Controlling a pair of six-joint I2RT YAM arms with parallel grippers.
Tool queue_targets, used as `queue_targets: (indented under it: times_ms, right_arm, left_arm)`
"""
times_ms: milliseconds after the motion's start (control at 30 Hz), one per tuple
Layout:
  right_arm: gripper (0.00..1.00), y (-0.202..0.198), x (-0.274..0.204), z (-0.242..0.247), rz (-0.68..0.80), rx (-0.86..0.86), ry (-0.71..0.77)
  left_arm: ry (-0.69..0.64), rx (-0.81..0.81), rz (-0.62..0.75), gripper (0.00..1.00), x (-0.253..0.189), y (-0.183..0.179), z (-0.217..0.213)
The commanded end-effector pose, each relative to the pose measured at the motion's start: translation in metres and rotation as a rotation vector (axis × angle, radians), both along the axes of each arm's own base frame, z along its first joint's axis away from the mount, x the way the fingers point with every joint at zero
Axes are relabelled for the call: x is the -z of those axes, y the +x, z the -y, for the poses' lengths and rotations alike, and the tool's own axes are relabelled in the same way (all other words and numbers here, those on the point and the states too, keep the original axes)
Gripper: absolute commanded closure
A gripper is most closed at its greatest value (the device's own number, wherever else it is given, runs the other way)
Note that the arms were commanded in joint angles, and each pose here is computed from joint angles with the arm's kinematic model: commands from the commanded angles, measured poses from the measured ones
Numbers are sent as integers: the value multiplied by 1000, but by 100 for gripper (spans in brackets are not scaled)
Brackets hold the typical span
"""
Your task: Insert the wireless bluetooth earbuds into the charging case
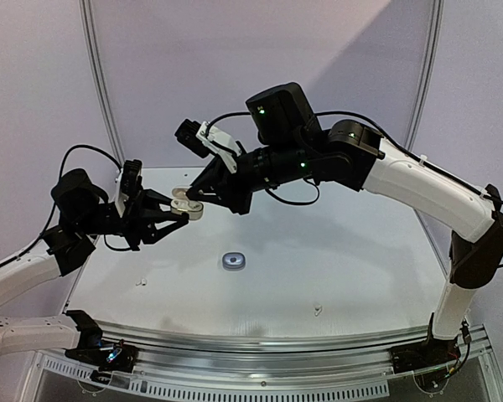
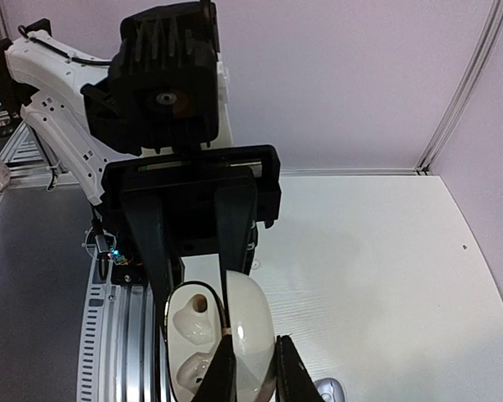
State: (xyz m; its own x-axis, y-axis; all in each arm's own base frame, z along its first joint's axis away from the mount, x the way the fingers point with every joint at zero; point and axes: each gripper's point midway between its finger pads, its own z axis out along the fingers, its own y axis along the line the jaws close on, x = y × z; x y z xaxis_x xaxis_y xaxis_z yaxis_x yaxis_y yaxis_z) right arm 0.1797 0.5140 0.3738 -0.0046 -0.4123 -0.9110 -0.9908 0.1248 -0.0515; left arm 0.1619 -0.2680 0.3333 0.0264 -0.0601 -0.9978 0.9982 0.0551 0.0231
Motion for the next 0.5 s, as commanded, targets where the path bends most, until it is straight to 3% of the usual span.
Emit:
queue_targets:
  times_ms: [0,167,467]
  right_arm:
    - [96,-5,-44,4,43,-6,112]
    - [95,-5,-42,3,35,-8,108]
    - [76,-4,-24,3,-14,-8,74]
  left_arm:
    - [25,34,-25,82,10,-7,4]
    - [24,35,-15,100,9,-7,4]
    - [-11,19,223,100,-5,-14,-1]
